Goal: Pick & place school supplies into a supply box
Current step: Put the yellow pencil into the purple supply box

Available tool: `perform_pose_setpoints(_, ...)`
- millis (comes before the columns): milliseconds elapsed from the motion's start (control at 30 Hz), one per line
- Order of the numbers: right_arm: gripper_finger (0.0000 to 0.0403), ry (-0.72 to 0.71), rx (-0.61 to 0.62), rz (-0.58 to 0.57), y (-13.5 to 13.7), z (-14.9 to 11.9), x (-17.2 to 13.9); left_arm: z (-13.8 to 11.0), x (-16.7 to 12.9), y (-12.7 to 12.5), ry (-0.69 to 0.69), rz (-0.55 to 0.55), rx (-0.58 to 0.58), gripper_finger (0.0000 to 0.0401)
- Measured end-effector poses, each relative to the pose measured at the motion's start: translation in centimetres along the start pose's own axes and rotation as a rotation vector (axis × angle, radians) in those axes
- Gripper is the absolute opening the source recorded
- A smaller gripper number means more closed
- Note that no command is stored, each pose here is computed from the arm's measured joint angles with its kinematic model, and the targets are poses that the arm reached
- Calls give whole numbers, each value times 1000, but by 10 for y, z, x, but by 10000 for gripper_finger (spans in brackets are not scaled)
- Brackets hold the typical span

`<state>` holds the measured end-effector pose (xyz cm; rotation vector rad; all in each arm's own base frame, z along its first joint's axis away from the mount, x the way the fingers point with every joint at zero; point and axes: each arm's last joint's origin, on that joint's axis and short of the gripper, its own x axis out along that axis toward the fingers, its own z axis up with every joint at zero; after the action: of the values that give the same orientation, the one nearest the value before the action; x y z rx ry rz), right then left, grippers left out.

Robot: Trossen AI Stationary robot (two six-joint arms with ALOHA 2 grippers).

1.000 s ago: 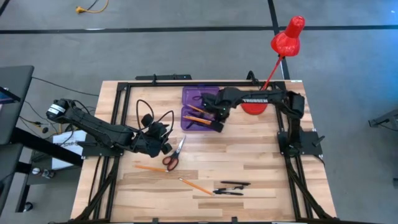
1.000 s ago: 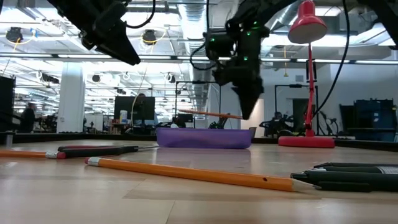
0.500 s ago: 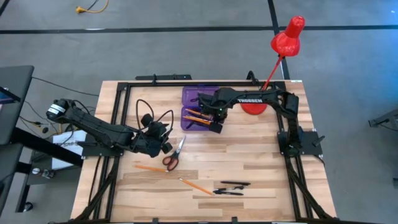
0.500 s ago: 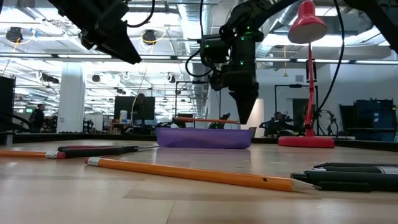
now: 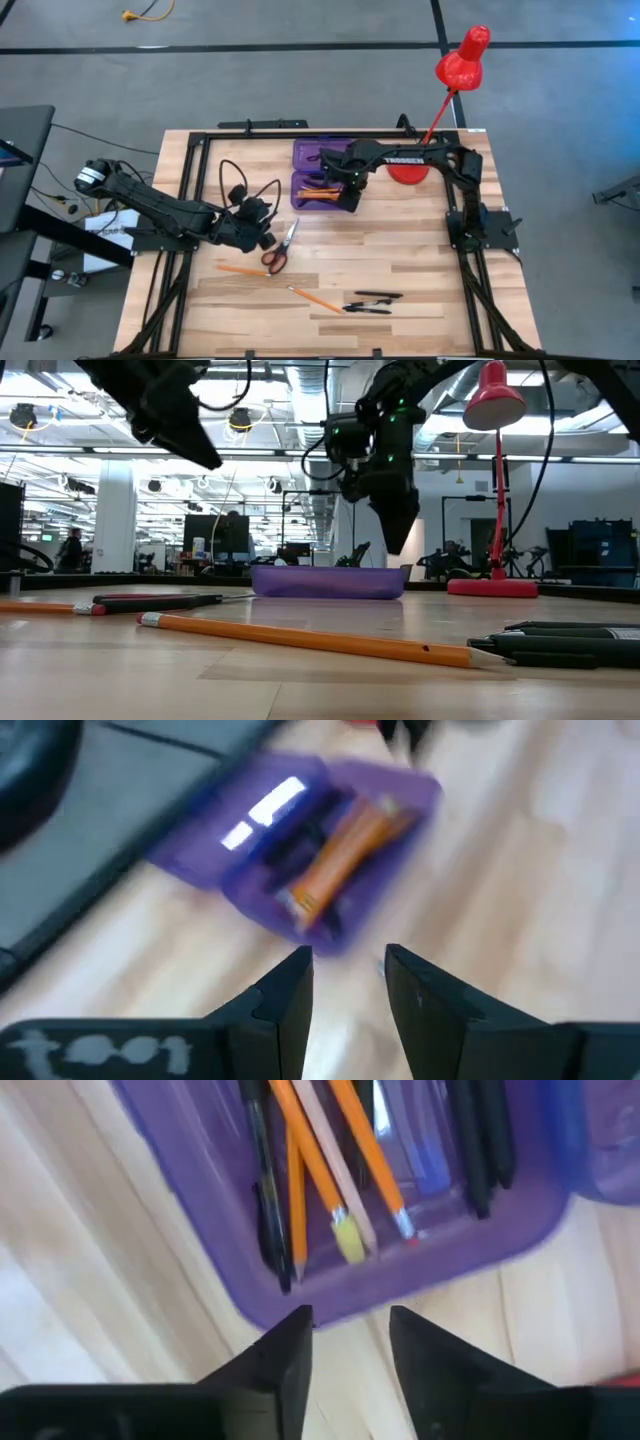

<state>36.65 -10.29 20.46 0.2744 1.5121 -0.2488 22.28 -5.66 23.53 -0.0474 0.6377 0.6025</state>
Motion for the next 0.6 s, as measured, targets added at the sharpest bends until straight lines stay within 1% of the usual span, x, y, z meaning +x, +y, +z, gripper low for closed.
perform_pose_setpoints(100, 142, -40, -18, 2, 7, -7, -20, -8, -1, -1, 138, -122, 71, 118)
perform_pose_setpoints(200, 145, -123, -73, -8, 21, -16, -44, -18, -3, -1, 299, -250, 145, 118)
perform_pose_setpoints(267, 144, -190, -117, -31, 30, -23, -62, -22, -6, -2, 359, -306, 198, 118)
perform_pose_setpoints(333, 141, -256, -154, -47, 39, -30, -79, -25, -10, -5, 360, -338, 251, 118)
perform_pose_setpoints(400, 137, -320, -180, -51, 48, -38, -94, -27, -13, -10, 331, -378, 302, 118)
perform_pose_setpoints(467, 133, -373, -202, -55, 56, -47, -108, -32, -13, -16, 315, -458, 337, 118)
perform_pose_setpoints(533, 129, -415, -215, -69, 62, -56, -120, -43, -11, -22, 338, -535, 348, 118)
perform_pose_setpoints(600, 126, -453, -210, -88, 68, -65, -130, -52, -11, -27, 344, -585, 335, 118)
